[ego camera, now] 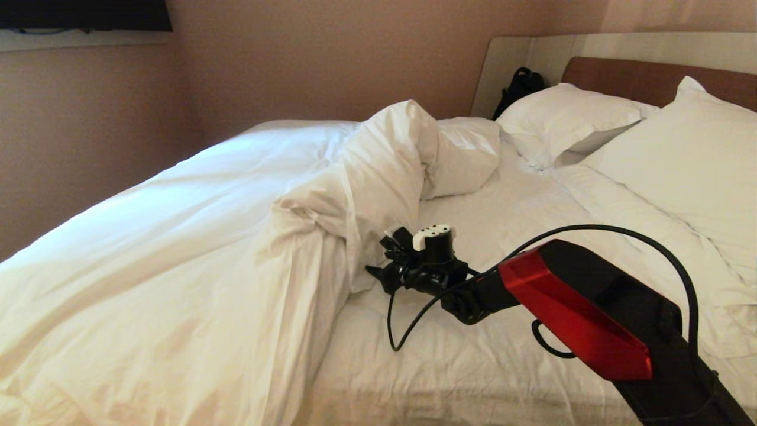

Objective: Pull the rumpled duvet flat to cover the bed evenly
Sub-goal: Hold the folded corner of the quilt

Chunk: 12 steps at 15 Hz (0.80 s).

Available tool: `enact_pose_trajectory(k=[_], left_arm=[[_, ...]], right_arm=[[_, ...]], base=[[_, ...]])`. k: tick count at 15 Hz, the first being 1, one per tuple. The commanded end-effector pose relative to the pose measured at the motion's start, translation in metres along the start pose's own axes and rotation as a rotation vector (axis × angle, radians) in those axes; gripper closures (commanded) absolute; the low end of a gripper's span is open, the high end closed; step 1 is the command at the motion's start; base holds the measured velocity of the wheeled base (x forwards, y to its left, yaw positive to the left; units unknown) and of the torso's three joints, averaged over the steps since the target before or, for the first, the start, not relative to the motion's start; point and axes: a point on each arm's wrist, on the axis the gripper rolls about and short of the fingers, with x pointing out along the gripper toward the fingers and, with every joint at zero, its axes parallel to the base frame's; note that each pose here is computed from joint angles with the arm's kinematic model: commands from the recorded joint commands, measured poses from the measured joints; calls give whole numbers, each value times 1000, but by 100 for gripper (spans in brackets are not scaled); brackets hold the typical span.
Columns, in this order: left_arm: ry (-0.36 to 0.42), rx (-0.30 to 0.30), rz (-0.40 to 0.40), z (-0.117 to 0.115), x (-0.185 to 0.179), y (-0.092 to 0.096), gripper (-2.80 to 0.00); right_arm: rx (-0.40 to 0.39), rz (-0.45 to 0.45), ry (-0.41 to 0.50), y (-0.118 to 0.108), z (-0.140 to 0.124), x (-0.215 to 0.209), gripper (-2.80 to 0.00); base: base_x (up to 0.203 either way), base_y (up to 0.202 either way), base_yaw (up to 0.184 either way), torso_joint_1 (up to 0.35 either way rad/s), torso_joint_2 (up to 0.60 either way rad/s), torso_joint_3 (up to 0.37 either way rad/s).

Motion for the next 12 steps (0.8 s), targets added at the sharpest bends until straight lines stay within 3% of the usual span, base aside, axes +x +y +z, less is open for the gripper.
enact_pose_trajectory(k=[1,12], left_arm=[[-1,-1,0,0,0,0,0],[-1,-1,0,0,0,0,0]], right_arm=[[-2,0,-5,0,1,0,0],[-3,-4,-23,-1,9,-3,0]], base=[[0,0,0,0,0,0],[0,0,0,0,0,0]])
